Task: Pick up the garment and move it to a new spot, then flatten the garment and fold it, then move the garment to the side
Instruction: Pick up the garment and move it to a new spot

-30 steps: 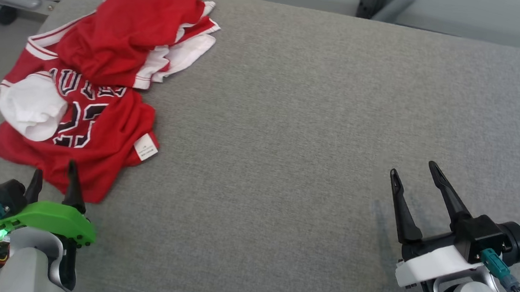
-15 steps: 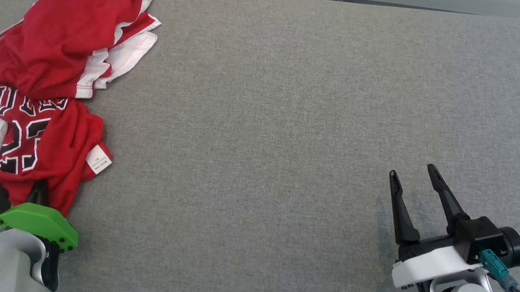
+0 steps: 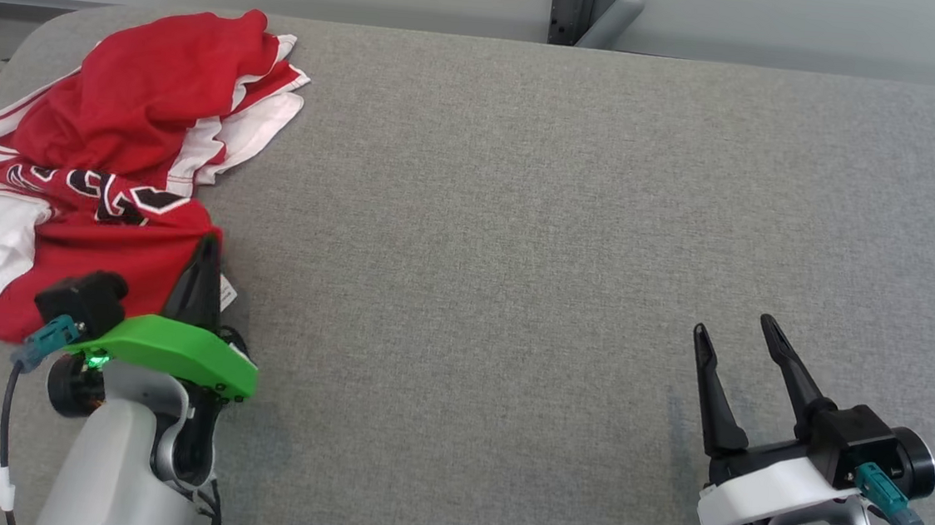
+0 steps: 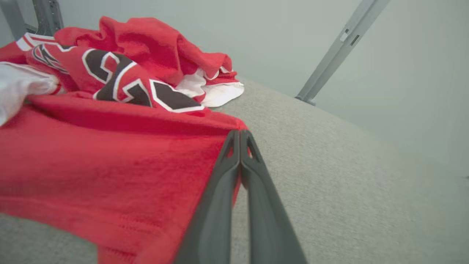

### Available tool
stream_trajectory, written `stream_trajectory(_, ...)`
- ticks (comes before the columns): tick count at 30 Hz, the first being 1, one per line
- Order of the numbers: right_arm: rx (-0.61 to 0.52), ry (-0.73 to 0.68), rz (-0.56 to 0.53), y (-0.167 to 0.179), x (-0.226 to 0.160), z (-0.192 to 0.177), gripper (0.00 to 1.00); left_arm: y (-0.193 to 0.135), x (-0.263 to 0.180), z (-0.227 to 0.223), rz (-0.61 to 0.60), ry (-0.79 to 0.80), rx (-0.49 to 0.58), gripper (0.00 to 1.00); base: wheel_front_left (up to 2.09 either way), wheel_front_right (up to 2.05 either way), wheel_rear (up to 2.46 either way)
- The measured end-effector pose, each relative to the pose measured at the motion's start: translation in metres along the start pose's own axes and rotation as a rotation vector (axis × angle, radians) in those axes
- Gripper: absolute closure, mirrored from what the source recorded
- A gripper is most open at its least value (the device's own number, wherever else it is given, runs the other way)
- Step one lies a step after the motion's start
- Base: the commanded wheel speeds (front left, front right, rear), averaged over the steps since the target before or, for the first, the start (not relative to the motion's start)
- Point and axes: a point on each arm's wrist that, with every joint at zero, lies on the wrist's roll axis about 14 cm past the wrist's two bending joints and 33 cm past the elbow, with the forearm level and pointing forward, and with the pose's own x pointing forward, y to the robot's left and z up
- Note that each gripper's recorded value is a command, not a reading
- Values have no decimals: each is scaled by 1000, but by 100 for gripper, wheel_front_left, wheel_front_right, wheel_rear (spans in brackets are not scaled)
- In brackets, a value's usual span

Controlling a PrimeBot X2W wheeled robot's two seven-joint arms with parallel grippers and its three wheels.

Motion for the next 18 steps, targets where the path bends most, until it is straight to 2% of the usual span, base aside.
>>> stream_trajectory(8, 13, -5, -41, -8, -13, 4, 0, -124, -13, 27, -368, -27, -126, 100, 0, 0, 0)
stream_trajectory(18, 10, -17, -154, -38, -39, 12, 0, -271, -53, 33, -810, 44, -176, 100, 0, 0, 0)
